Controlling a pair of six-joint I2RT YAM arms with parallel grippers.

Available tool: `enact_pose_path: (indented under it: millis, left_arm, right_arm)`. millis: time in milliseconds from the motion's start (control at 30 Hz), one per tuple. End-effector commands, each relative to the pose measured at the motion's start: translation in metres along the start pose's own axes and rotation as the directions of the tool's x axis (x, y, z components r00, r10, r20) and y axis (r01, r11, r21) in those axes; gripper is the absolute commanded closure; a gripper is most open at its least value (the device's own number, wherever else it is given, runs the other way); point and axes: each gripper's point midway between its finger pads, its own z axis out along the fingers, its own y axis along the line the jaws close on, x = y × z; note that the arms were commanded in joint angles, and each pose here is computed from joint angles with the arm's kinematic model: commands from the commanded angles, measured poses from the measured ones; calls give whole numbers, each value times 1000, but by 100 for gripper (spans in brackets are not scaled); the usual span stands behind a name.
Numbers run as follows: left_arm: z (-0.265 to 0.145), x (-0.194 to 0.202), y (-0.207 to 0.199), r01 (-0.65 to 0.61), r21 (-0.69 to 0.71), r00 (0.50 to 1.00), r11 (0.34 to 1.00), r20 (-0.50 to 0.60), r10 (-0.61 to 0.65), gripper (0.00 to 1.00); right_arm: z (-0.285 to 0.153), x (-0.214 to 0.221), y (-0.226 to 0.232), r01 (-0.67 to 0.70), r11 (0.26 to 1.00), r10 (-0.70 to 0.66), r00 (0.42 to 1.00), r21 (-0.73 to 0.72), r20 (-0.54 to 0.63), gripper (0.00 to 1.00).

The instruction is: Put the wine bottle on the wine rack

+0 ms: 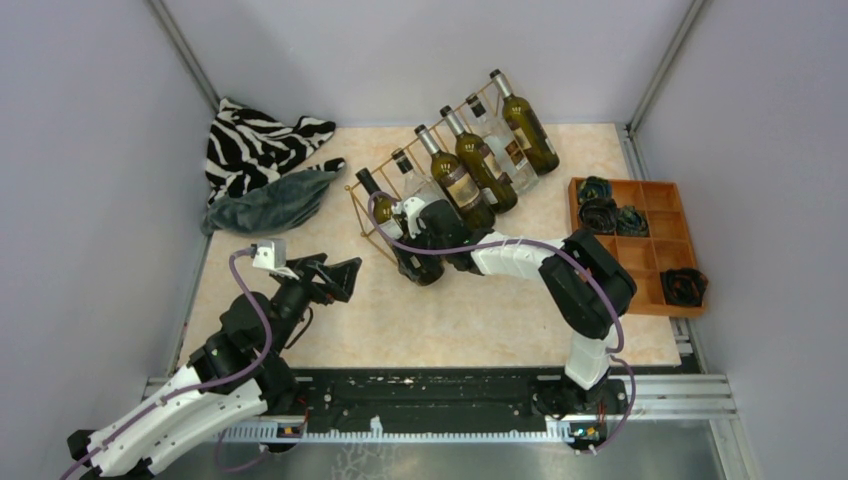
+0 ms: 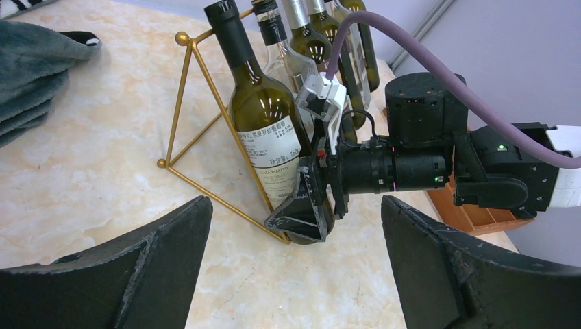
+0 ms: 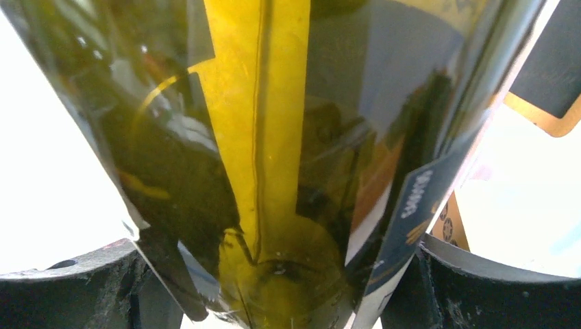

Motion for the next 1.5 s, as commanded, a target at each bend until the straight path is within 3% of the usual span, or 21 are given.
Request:
enact_pose_path:
  millis: [0,500,1467]
  left_arm:
    - [-1,-4,-1,17,5,1000,1000,16,-17,1]
    - [-2,-9,-5,22,16,1000,1000,20,-22,1]
    - [-6,-19,-15,46,56,999,997,19,-47,1]
  right_arm:
    - [-4,-32,21,12,998,-6,995,-62,98,17]
    - [-35,-71,25,28,998,-18,980,-51,196,7]
    - [-83,-113,27,106,994,-95,942,-17,323,8]
